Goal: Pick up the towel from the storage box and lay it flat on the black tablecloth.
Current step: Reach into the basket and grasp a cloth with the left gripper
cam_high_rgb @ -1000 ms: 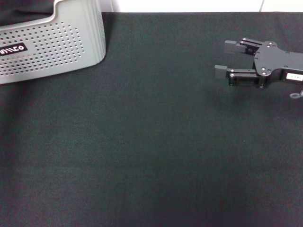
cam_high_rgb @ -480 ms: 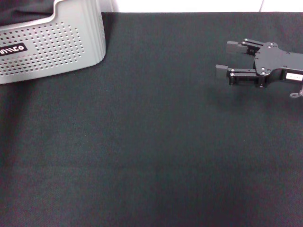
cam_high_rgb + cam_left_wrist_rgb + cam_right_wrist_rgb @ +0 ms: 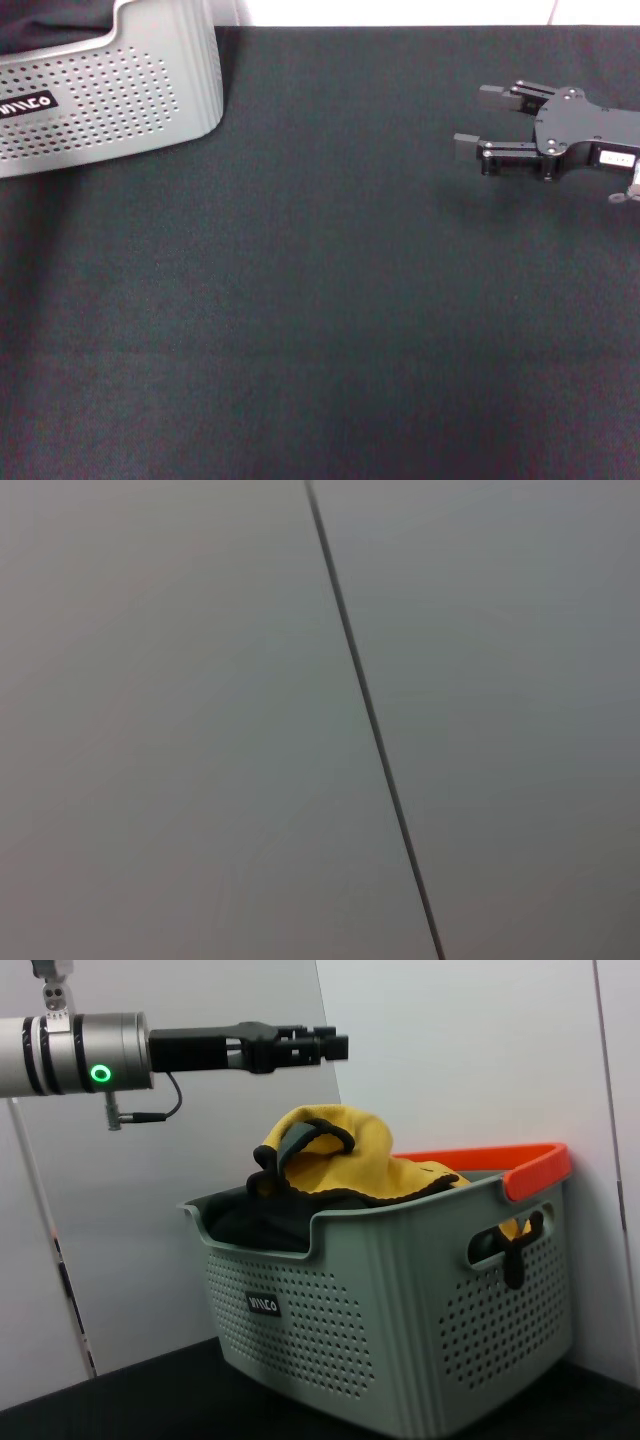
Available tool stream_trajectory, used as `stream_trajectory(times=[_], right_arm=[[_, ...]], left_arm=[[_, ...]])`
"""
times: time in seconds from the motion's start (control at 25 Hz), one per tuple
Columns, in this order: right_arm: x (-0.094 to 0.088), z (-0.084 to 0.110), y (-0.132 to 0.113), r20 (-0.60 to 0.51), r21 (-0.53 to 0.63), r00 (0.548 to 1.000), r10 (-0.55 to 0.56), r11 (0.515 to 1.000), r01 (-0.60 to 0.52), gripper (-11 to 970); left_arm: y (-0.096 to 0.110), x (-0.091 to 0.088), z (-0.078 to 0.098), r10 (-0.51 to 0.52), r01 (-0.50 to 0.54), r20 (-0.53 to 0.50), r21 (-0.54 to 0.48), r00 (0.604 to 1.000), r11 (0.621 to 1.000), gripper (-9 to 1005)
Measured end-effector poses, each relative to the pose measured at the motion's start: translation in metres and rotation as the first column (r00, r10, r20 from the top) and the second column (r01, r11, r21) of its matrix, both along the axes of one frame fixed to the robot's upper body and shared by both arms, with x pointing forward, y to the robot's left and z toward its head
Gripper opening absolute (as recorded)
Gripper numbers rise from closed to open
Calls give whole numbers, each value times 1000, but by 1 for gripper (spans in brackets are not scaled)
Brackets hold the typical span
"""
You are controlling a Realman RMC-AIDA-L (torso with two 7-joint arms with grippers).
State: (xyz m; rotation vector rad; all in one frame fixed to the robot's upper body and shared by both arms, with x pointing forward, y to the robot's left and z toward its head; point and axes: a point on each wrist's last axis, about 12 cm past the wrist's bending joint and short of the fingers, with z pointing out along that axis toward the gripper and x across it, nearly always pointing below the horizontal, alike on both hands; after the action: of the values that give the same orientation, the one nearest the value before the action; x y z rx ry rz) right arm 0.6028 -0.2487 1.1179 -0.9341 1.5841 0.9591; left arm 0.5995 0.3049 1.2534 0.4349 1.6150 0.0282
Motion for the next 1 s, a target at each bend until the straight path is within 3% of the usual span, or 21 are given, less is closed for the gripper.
stream_trajectory(times=[0.36, 0.68, 1.0], right_arm=[[5, 0, 2, 3, -19, 1000, -22, 1000, 23, 791], [6, -1, 3, 3, -28, 1000, -30, 999, 30, 788], [9, -1, 7, 9, -33, 999, -32, 999, 32, 785]], left_arm=[[-18, -9, -7, 30, -13, -135, 128, 990, 992, 536], [-21, -12, -8, 31, -8, -156, 142, 987, 990, 535], [-33, -9, -17, 100, -60, -162, 239, 982, 969, 534]])
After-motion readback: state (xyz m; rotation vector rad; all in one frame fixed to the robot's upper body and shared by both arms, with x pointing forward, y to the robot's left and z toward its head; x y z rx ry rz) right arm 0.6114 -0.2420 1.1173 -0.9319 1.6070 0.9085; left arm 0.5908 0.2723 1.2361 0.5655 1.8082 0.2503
